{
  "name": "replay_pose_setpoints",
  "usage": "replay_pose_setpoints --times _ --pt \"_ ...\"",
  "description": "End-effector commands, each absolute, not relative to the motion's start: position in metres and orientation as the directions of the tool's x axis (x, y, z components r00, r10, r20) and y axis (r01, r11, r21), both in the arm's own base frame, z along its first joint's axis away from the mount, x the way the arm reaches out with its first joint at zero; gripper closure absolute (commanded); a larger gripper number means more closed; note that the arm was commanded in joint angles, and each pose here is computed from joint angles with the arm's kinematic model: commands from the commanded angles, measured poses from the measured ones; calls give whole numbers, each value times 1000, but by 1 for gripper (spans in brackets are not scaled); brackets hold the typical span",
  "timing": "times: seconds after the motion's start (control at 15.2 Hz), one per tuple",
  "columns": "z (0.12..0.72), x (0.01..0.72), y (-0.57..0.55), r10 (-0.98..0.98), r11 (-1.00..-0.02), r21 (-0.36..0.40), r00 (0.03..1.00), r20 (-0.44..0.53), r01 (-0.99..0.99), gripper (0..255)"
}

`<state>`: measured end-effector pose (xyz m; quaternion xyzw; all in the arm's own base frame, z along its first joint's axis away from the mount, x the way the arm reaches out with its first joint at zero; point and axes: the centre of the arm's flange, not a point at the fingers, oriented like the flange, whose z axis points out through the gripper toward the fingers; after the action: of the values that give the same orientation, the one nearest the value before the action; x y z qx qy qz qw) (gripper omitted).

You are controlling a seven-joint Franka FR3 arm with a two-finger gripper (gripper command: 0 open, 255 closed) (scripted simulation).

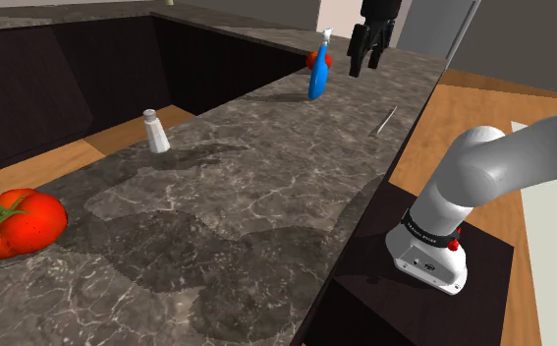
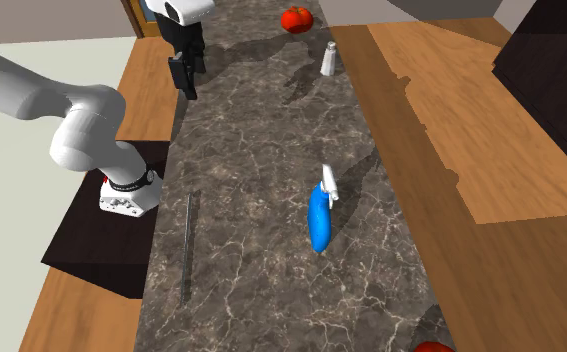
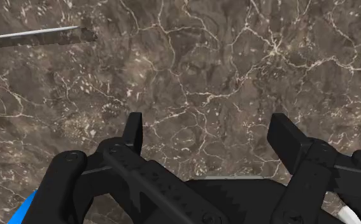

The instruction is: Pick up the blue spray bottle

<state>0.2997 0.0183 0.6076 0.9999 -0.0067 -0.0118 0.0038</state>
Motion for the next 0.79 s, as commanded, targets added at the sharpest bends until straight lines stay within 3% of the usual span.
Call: replay_pose_setpoints --times 0.0,0.73 --pt "608 300 18 -14 -1000 8 1000 -23 -13 0" --pt "603 450 -49 -452 -882 -68 877 -163 -467 0"
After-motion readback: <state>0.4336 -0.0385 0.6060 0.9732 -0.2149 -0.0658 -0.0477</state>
